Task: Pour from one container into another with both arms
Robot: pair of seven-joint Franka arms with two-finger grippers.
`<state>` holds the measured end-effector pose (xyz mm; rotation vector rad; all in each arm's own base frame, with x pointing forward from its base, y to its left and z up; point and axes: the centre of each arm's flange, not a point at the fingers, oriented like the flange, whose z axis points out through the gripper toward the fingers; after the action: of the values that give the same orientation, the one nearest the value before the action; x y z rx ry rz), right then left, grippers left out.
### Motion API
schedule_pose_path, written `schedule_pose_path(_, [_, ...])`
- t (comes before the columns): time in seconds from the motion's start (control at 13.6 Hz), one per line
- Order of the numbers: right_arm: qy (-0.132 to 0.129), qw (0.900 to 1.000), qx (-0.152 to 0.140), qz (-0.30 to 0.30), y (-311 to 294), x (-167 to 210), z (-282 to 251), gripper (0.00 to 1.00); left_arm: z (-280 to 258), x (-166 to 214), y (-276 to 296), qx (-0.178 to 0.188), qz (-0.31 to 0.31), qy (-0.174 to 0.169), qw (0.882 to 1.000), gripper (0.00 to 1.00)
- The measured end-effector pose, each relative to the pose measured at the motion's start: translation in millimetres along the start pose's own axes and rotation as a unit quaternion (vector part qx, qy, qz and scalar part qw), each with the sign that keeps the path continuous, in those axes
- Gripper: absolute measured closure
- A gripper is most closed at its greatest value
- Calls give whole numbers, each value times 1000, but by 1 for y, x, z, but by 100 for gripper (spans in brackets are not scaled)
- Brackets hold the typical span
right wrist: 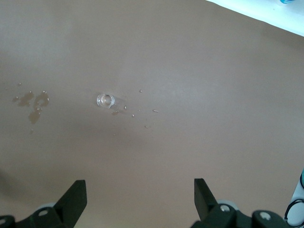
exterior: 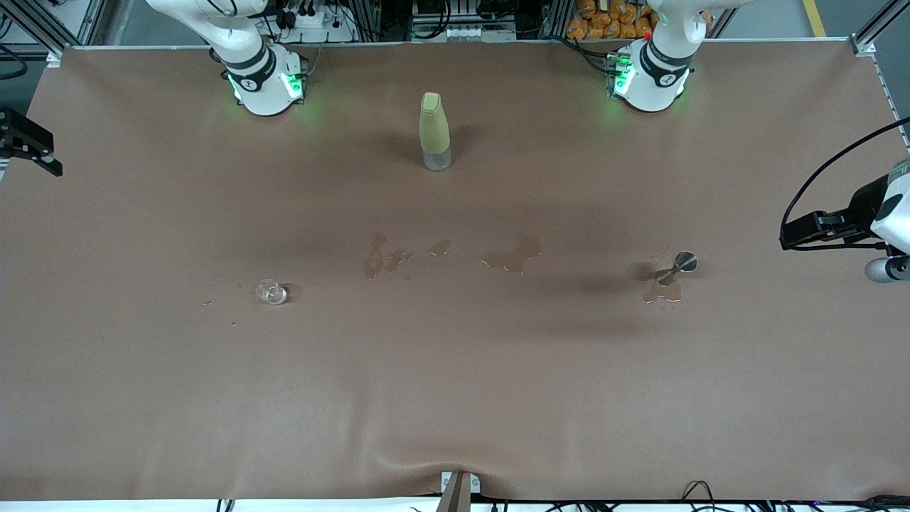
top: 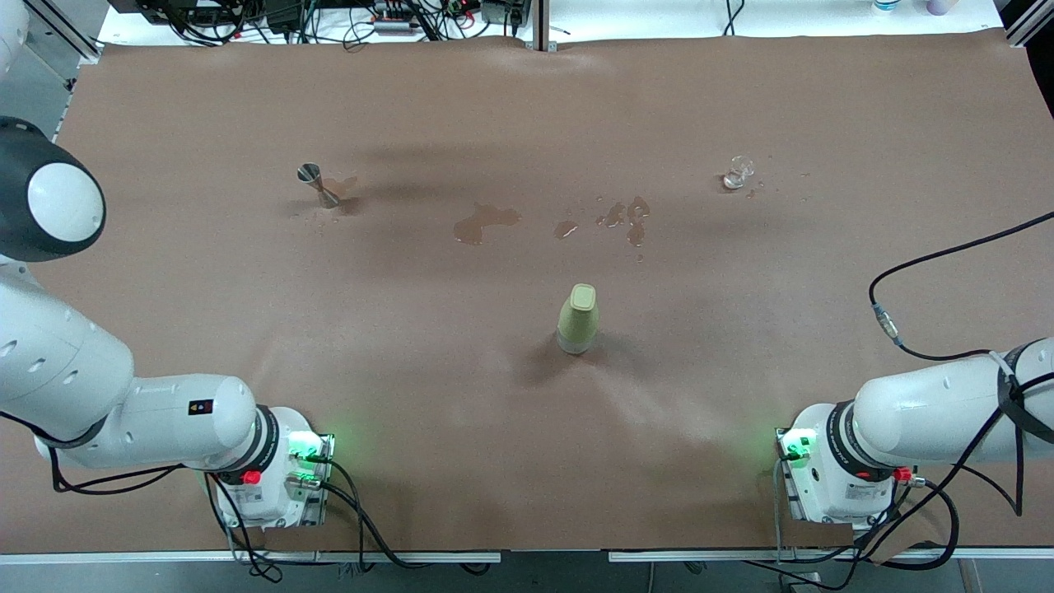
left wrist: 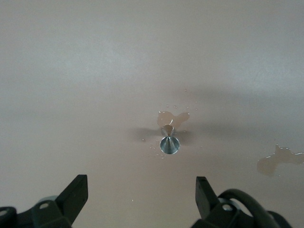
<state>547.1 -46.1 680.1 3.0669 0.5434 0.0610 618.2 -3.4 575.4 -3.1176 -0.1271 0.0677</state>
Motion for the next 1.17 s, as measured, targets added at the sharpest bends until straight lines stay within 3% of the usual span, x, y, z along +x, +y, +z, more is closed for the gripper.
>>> schedule_pose_path(0.37, [-1,1000,15,-22,15,-8,6,0,0,0,0,0,0,0,1000,0])
schedule_pose_path(1.17, [-1,1000,17,-11,15,-8,6,0,0,0,0,0,0,0,1000,0])
